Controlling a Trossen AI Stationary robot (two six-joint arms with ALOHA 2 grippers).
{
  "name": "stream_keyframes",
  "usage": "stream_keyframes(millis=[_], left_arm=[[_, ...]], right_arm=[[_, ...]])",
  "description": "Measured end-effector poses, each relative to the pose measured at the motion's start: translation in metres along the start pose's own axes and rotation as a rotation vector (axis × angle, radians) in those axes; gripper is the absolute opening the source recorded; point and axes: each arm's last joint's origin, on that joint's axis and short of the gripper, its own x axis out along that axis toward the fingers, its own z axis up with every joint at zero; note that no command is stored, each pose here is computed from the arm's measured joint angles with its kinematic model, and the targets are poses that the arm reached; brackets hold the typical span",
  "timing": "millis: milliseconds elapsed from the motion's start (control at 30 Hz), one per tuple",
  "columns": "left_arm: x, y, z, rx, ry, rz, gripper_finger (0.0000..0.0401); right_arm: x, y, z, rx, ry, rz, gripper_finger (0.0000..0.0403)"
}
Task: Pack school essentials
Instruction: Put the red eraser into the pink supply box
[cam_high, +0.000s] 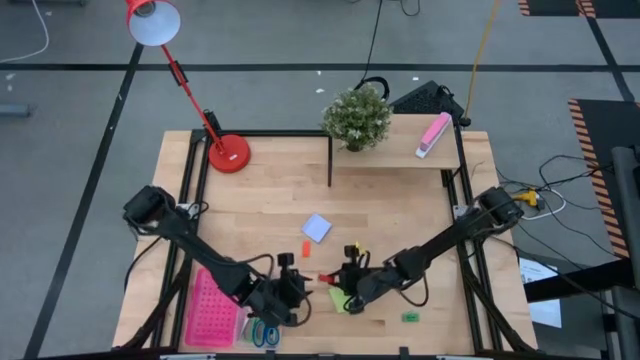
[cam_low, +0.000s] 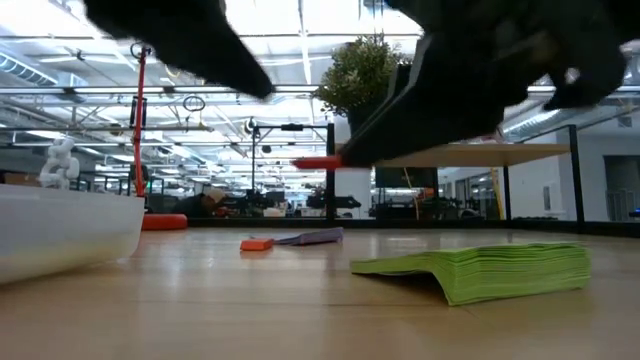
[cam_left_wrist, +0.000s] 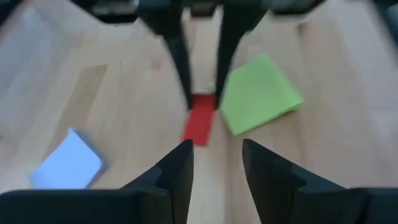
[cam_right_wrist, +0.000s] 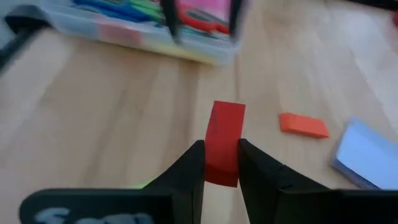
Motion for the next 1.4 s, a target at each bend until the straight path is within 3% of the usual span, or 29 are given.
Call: stream_keyframes(millis=[133,367,533,667,1200,1400], left_arm=[[0.009,-0.004,-0.006,0.04,-0.012,0.053,0.0161],[0.01,-0.002,-0.002,-0.03,-0.042,0.078,0.0239],[0.021,0.003,-0.002,-0.054,-0.045,0.099,0.0258],[0.028,0.002,0.002,-0.068,-0.056,0.005,0.0242],[0.034,0.004,0.001,-0.032,-0.043,-0.022,0.0086],[0.03,0.0,0.002,-0.031,-0.045,-0.056,0.0072]], right_arm=[[-0.009,-0.003,0.009,-0.019,-0.012,0.053,0.0075],[-0.014,-0.011,0.017,-0.059,-0.031,0.067,0.0075],[-0.012,-0.013,0.019,-0.048,-0.038,0.136,0.0075],[-0.012,-0.013,0.019,-0.05,-0.038,0.149,0.0075],[-0.012,-0.013,0.021,-0.051,-0.052,0.148,0.0076],[-0.015,-0.014,0.021,-0.056,-0.041,0.152,0.0135]])
